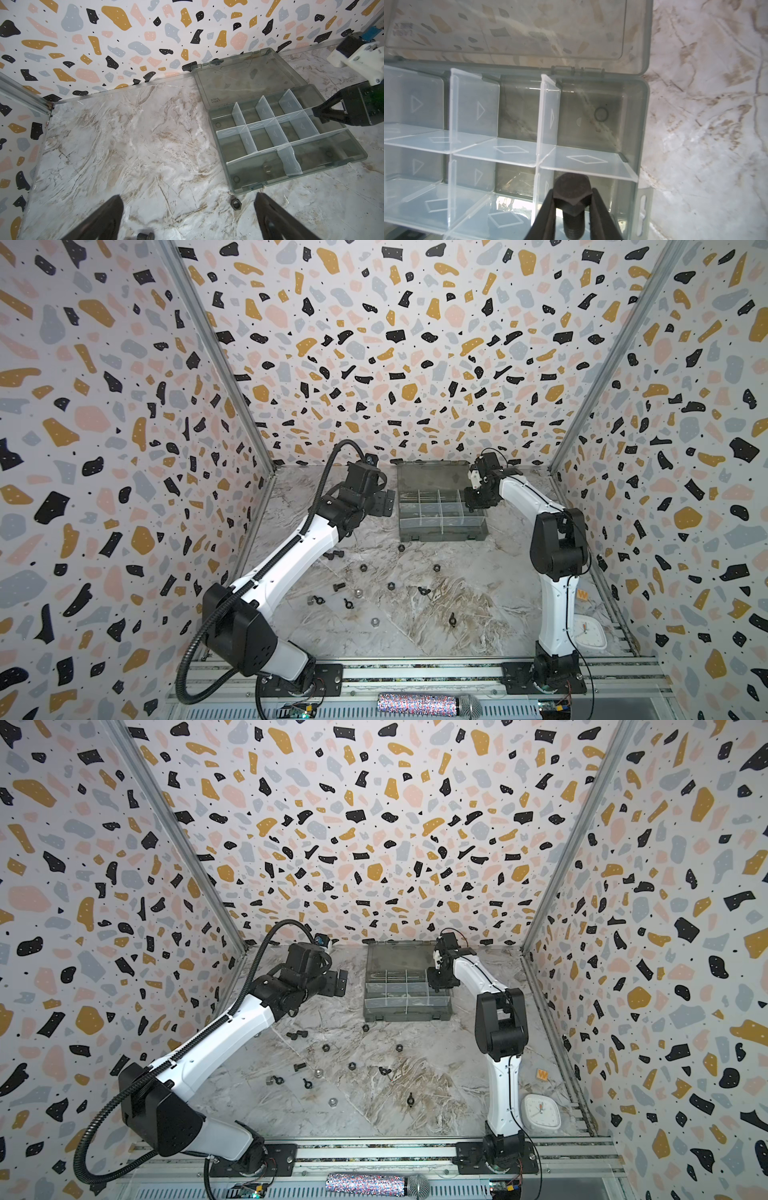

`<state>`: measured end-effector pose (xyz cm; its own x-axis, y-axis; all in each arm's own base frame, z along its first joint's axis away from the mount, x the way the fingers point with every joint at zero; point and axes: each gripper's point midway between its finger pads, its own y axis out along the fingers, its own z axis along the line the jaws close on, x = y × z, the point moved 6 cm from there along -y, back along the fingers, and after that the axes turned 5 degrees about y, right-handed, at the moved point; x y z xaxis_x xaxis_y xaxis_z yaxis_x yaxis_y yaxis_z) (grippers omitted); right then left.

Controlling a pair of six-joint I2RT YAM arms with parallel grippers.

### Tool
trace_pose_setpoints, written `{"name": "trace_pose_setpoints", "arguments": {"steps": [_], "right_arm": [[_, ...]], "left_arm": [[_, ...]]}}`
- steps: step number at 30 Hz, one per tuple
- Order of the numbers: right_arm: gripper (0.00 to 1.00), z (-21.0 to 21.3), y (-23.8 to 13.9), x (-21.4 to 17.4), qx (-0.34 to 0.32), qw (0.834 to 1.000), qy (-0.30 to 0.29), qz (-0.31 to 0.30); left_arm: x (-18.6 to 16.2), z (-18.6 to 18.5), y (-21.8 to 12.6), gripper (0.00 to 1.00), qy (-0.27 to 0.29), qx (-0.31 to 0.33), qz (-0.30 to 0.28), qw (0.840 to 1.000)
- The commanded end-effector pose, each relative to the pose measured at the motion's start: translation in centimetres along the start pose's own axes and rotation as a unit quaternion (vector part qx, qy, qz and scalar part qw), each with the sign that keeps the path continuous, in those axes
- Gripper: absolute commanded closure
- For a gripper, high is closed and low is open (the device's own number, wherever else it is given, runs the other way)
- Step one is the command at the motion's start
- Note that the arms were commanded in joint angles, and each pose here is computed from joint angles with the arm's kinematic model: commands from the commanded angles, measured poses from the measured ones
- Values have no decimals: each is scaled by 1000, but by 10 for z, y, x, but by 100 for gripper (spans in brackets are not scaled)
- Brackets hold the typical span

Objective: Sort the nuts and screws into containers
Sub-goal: 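Carry the bolt over a box compartment and open the right gripper, then move the right gripper back to the pile over a black hex nut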

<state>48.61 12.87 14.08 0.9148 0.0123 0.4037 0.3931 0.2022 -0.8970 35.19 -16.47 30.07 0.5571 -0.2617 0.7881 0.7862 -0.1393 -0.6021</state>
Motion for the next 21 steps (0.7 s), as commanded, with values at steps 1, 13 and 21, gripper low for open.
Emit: {"name": "trace_pose_setpoints", "arguments": {"steps": [1, 13, 21], "right_arm": [[93, 4, -8, 5, 3, 1000, -7, -10], [64, 14, -37, 7, 16, 999, -16, -29], [63, 37, -65, -12, 15, 998, -44, -30]], "left_arm": [[12, 3, -3, 0, -4, -3, -19, 1000], [8, 4, -1, 0, -11, -6, -14, 1000], [-4, 7, -6, 0, -22, -3, -12, 1000]]}}
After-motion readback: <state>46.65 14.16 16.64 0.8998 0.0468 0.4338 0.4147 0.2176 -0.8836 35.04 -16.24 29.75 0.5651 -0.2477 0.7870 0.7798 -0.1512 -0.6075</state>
